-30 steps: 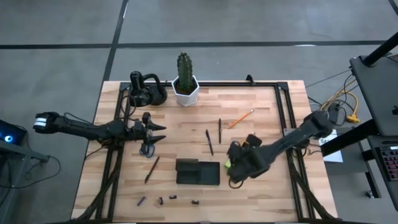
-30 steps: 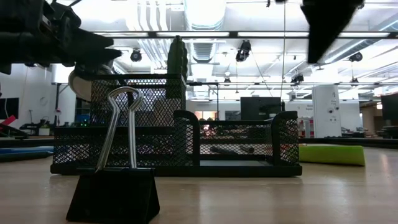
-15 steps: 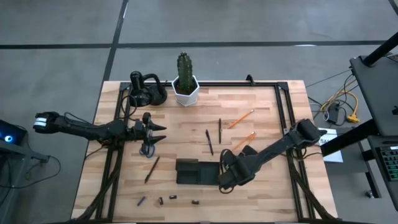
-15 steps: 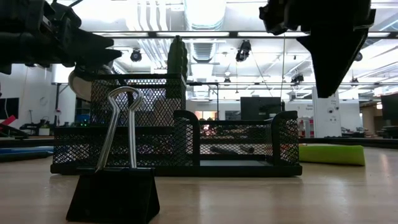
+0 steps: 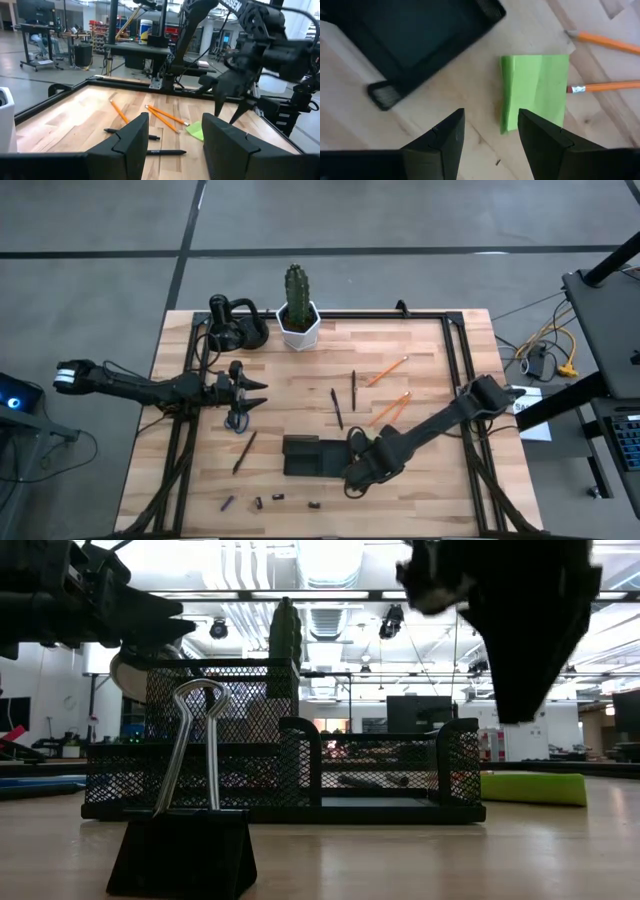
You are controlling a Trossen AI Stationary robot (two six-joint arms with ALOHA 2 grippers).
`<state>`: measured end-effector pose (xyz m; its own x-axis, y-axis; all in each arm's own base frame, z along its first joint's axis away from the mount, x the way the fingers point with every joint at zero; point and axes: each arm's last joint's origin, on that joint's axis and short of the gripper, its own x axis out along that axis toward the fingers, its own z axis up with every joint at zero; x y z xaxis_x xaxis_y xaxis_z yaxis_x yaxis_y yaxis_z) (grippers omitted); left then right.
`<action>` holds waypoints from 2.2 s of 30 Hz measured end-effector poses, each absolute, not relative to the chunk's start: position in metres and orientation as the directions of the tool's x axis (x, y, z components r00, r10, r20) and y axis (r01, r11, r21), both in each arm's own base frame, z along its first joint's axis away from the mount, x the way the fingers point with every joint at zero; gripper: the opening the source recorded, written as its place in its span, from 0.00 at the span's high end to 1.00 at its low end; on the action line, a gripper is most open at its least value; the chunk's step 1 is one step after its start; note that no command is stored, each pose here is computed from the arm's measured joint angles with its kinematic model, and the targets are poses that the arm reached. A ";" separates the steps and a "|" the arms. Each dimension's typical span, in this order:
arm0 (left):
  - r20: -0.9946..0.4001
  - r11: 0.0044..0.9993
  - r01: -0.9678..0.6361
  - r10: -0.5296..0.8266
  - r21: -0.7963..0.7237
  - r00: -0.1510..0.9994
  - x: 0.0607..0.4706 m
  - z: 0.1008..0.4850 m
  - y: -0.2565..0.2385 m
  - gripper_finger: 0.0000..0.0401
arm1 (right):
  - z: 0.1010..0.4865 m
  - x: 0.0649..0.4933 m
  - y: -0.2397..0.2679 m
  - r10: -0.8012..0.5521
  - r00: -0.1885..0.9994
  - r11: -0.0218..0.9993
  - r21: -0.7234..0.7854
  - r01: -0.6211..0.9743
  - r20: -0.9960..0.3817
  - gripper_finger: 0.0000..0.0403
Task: Pick and place office supplies into organizer
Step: Put the sticky note into the desk organizer
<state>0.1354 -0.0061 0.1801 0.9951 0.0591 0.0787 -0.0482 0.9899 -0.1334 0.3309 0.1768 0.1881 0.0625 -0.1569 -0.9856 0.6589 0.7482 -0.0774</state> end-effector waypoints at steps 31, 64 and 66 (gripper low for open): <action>0.066 0.990 -0.050 0.059 -0.131 0.996 0.136 0.179 -0.006 0.58 | 0.140 0.334 0.177 -0.247 -0.067 0.787 -0.241 0.568 -0.967 0.58; 0.065 0.990 -0.051 0.060 -0.131 0.996 0.136 0.179 -0.006 0.58 | 0.135 0.335 0.173 -0.254 -0.090 0.834 -0.266 0.483 -0.963 0.78; 0.066 0.990 -0.051 0.060 -0.132 0.996 0.136 0.179 -0.006 0.58 | 0.135 0.334 0.173 -0.254 -0.091 0.834 -0.265 0.483 -0.963 0.82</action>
<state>0.1365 -0.0061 0.1786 0.9960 0.0600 0.0659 -0.0509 0.9900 -0.1315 0.3345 0.1728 0.1350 -0.0909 -0.2537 -0.9630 0.4833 0.8343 -0.2654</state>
